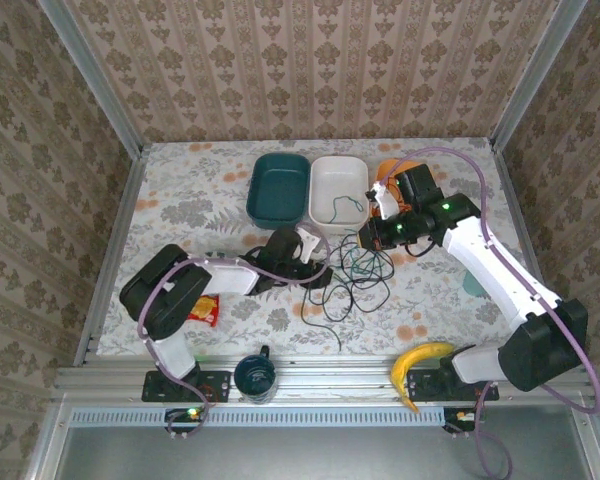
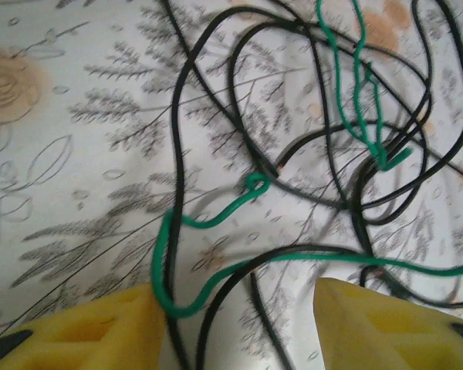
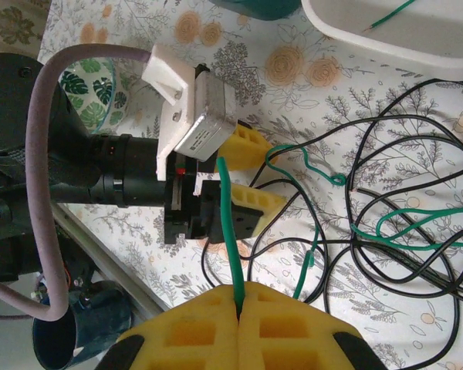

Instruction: Untangle the cables

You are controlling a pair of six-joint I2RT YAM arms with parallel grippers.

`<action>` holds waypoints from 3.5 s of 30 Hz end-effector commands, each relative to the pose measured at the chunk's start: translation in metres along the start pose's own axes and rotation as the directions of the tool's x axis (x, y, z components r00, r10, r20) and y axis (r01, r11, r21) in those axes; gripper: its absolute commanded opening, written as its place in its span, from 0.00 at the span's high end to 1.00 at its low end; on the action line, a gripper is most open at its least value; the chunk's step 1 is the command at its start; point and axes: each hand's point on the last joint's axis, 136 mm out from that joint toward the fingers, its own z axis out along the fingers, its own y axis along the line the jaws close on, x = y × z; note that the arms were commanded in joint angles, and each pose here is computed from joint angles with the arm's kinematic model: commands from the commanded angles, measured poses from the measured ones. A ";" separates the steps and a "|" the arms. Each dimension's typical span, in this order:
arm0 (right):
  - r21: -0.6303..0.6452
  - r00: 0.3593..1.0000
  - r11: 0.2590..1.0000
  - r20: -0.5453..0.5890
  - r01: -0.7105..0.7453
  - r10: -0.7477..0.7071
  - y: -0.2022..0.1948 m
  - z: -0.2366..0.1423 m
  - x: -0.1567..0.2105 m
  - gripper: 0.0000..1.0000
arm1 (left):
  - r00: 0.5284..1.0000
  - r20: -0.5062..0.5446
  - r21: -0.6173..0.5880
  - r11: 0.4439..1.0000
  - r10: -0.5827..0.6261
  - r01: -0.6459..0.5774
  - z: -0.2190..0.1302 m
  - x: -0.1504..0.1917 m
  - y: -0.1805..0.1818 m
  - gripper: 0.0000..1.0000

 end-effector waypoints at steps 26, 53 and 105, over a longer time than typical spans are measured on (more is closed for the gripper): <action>0.011 0.997 0.999 0.062 -0.043 0.042 -0.010 -0.007 -0.007 0.93 | 0.970 0.209 0.184 0.979 -0.123 0.084 -0.046 -0.048 -0.009 1.00; 0.001 0.987 0.998 0.150 -0.057 0.056 -0.016 -0.024 -0.015 0.93 | 0.994 0.102 0.028 0.999 -0.045 0.042 -0.036 -0.031 0.014 1.00; -0.057 0.950 0.979 0.238 -0.193 0.201 -0.050 0.027 0.010 0.93 | 0.991 0.065 -0.087 0.989 -0.118 0.124 0.013 -0.061 0.025 0.32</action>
